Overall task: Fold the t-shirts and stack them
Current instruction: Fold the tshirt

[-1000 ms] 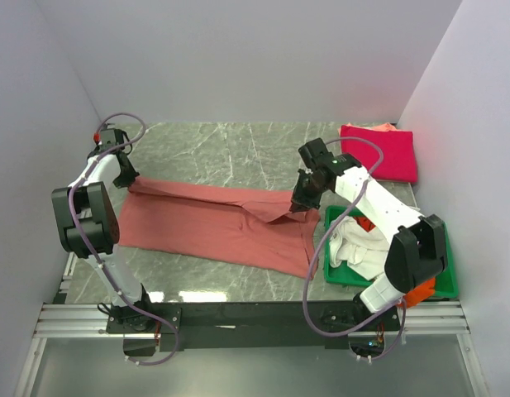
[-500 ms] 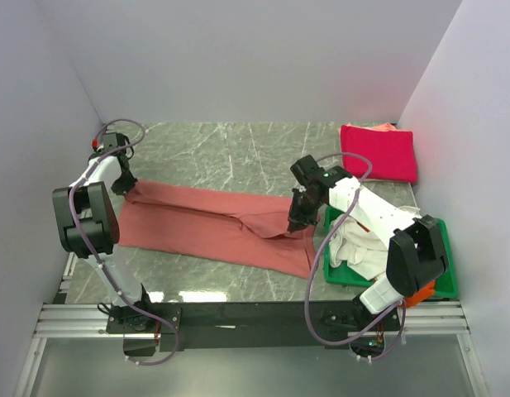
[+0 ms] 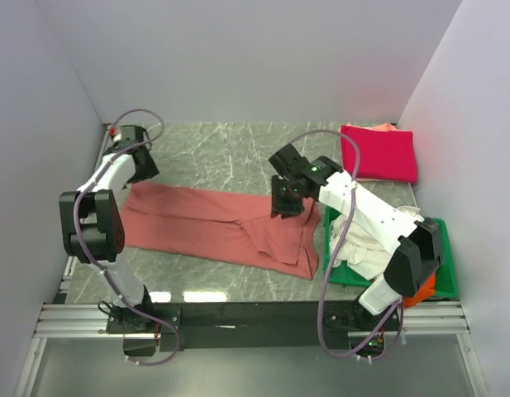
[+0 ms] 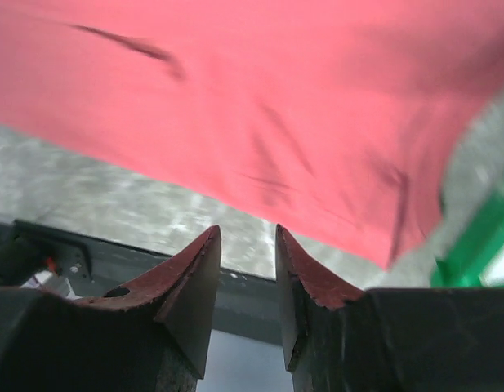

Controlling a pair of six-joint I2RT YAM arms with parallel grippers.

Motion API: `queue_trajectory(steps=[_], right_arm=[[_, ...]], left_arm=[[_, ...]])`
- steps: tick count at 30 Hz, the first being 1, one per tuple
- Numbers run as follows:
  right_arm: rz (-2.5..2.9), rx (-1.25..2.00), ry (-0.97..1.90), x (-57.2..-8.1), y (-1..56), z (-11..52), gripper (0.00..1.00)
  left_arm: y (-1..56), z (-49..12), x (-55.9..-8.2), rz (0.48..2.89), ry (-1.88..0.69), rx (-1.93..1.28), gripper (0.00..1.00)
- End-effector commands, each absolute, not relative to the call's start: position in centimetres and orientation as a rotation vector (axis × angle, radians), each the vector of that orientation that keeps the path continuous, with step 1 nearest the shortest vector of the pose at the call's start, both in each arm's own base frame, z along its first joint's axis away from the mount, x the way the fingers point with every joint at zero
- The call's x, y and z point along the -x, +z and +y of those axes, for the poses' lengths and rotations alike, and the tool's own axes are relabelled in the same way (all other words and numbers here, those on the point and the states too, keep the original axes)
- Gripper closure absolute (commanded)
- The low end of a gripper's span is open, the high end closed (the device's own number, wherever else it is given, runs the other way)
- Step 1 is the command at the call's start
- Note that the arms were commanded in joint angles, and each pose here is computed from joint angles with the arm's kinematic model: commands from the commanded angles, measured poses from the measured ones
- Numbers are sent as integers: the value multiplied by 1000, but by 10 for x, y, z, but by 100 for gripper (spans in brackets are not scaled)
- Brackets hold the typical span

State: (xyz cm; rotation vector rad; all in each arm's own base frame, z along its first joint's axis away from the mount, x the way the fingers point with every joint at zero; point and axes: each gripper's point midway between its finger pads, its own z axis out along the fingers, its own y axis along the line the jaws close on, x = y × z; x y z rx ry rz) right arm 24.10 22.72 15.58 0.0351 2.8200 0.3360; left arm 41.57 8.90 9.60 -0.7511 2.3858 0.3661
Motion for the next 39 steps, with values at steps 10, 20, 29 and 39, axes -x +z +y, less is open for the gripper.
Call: queue_trajectory(steps=[10,20,29,39], right_arm=[[2793,639,473,-230,116,327,60],[2853,784,524,-210,77,336,61],[3016,636,326,-211,37,311,63],[3006,284,153,-235,38,261,63]], left_arm=[[91,15,-446,2439,49,648,17],[74,13,-435,2486,43,645,17],[73,16,-434,2487,64,633,16],[69,13,-434,2490,44,639,16]])
